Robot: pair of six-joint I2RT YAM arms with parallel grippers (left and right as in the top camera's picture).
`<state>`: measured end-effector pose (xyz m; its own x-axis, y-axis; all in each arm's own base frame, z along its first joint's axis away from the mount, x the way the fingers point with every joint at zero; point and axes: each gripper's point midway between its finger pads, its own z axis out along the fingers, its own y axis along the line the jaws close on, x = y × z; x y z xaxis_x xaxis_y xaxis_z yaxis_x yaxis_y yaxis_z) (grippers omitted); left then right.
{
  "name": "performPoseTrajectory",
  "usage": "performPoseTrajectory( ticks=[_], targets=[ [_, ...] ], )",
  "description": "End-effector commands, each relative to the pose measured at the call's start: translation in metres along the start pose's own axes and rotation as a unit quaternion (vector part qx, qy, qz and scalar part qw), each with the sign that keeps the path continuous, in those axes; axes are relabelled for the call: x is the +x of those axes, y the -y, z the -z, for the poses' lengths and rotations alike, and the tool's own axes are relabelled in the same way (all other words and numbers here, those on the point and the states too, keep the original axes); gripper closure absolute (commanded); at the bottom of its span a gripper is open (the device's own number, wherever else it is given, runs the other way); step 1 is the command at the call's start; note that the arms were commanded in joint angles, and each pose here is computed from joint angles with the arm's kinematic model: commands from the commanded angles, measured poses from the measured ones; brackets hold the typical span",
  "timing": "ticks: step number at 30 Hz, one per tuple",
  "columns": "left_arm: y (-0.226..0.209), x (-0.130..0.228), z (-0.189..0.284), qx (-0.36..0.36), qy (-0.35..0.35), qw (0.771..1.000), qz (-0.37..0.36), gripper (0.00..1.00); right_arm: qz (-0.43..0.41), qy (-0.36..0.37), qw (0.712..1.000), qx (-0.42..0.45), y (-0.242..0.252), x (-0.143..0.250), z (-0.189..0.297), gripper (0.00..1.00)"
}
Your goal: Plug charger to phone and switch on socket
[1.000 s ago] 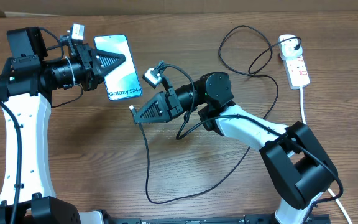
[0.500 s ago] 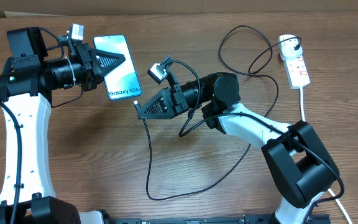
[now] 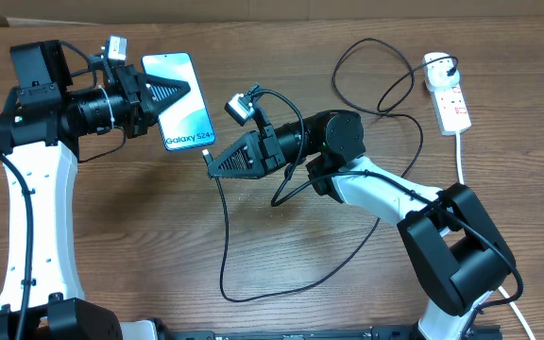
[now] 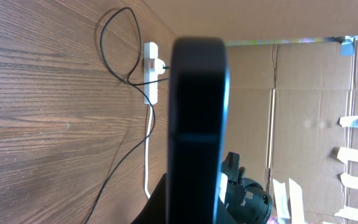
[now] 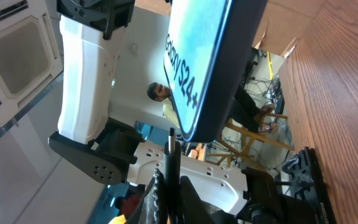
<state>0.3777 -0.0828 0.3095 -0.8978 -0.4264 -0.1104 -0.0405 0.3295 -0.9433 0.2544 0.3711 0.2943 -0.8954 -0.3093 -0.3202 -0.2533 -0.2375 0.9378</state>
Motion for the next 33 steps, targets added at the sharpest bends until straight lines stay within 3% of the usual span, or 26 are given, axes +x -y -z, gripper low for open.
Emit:
performPoseTrajectory(
  ticks=[1,33],
  targets=[
    [0.0153,0.0076,0.0009,0.026,-0.015,0.999,-0.010,0.96,0.012,0.008,1.000,-0.009,-0.0148,-0.0021,-0.0039,0.96],
    [0.0227,0.0095,0.0015,0.045,-0.024,0.998,-0.021,0.96,0.003,0.021,1.000,-0.021,-0.0182,-0.0039,-0.0134,0.96]
  ],
)
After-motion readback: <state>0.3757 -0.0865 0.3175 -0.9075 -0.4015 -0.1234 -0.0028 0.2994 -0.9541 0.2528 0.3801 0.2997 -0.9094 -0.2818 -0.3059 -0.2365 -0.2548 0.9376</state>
